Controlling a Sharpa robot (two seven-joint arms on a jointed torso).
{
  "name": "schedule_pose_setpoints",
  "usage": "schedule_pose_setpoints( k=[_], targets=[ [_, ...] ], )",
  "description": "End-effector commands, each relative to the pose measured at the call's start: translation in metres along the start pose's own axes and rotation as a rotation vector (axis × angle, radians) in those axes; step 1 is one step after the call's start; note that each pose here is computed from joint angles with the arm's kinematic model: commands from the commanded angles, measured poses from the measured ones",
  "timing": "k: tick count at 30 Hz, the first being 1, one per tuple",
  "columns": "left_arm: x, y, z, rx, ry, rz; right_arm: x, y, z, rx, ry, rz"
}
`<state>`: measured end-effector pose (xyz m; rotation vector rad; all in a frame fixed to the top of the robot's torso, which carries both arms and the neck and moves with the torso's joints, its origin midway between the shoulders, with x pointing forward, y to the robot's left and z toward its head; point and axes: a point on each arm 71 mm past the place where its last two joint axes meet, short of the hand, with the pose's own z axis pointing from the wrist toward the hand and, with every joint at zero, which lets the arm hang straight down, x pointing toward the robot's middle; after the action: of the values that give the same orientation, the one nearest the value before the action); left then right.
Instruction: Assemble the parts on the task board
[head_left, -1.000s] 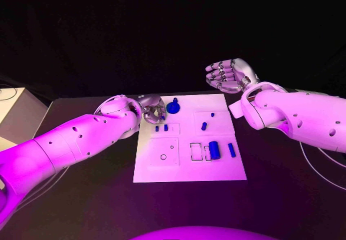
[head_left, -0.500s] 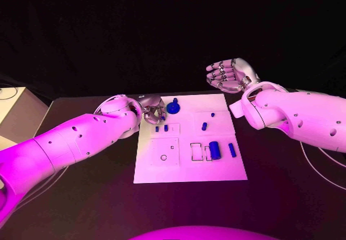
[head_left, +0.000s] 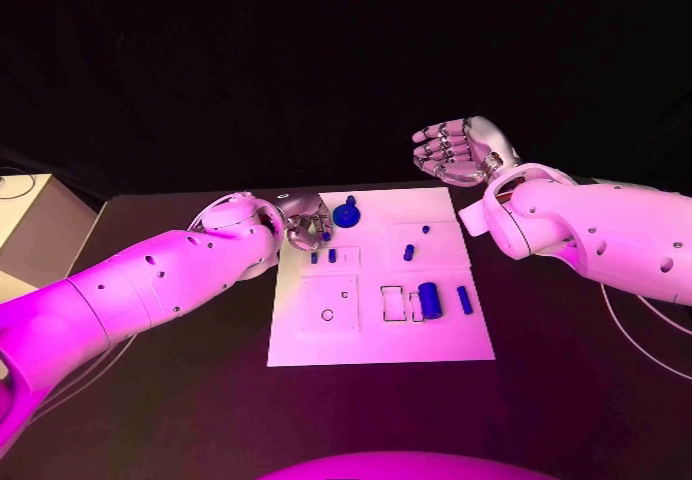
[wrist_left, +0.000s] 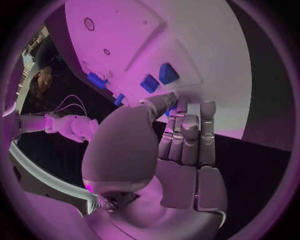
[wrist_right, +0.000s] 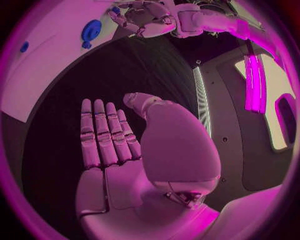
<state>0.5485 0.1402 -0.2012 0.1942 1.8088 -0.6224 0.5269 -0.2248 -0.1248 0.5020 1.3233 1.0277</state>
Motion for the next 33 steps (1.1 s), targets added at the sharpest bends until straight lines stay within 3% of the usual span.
schedule_pose_setpoints(
  k=[1,20,26,33],
  targets=[
    [-0.0005,-0.0006,-0.0001,0.001,-0.008,0.001,0.002,0.001,0.0,-0.007,0.017,0.002],
    [-0.0046,0.0055,-0.0069,-0.007,-0.037,0.002,-0.005,-0.006,-0.001,0.016,0.041,-0.042],
    [-0.0123,0.0128,-0.012,-0.021,-0.062,-0.003,-0.008,-0.011,-0.002,0.018,0.088,-0.102],
    [-0.0287,0.0256,-0.0223,-0.042,-0.11,-0.049,-0.011,-0.019,-0.004,0.017,0.179,-0.242]
  ],
)
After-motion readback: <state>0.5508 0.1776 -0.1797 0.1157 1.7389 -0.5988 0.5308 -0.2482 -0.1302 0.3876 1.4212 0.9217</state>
